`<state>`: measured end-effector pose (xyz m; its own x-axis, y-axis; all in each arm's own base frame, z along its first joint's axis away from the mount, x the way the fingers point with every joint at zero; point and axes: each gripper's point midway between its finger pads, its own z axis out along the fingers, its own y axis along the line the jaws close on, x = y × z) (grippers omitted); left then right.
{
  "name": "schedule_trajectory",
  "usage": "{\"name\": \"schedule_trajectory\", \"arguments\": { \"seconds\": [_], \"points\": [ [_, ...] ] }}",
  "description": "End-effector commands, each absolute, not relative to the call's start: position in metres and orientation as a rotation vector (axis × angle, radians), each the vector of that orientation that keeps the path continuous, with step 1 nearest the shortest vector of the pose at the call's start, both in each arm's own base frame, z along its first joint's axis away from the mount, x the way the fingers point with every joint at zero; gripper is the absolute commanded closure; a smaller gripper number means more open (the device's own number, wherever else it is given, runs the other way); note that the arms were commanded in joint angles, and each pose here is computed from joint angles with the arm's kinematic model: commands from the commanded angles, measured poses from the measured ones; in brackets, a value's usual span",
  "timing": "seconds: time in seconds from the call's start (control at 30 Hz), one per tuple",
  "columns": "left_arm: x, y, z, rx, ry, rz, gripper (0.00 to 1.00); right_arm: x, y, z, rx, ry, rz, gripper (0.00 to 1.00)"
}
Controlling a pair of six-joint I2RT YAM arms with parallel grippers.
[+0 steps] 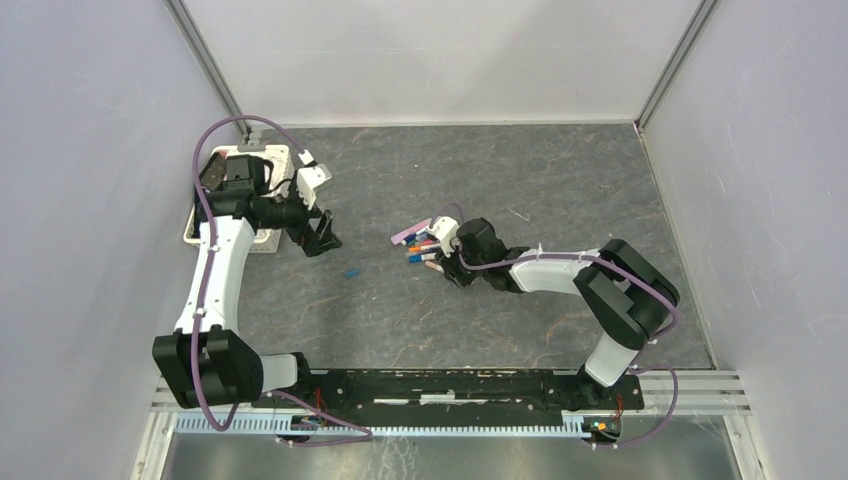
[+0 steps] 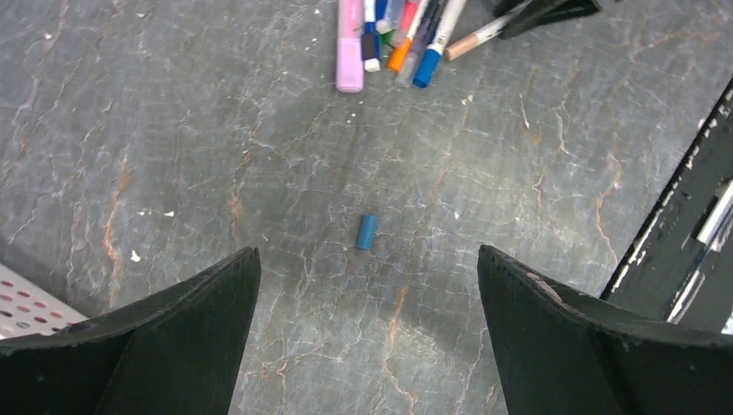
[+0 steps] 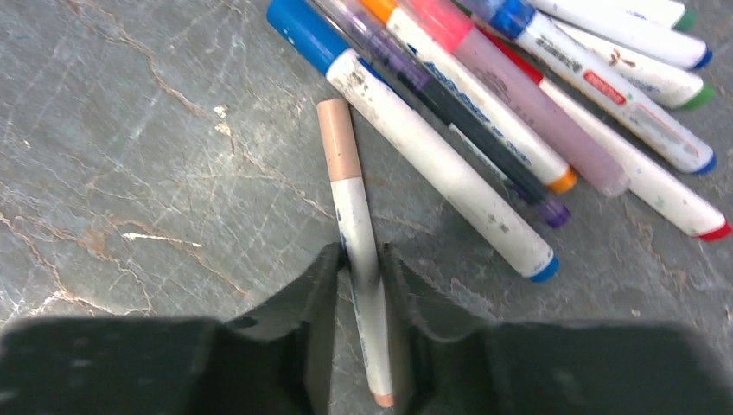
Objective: Open the pen caps
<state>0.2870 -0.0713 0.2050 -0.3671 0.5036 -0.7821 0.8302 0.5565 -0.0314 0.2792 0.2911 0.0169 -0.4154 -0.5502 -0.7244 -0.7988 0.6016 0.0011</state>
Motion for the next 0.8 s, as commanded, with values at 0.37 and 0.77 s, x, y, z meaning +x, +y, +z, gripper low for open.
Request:
{"name": "schedule_trajectory", "arguments": {
  "seconds": [0.37,0.77],
  "points": [
    [0.239,-0.109,0.191,1.349,1.802,-0.796,0.00,0.228,0.324,0.025,-1.233,2.141,0.827,1.00],
    [0.185,-0.147,0.151,1.618,1.645,-0.873,0.00,0.192,0.385,0.108,-1.292,1.957,1.438,1.00]
  ]
}}
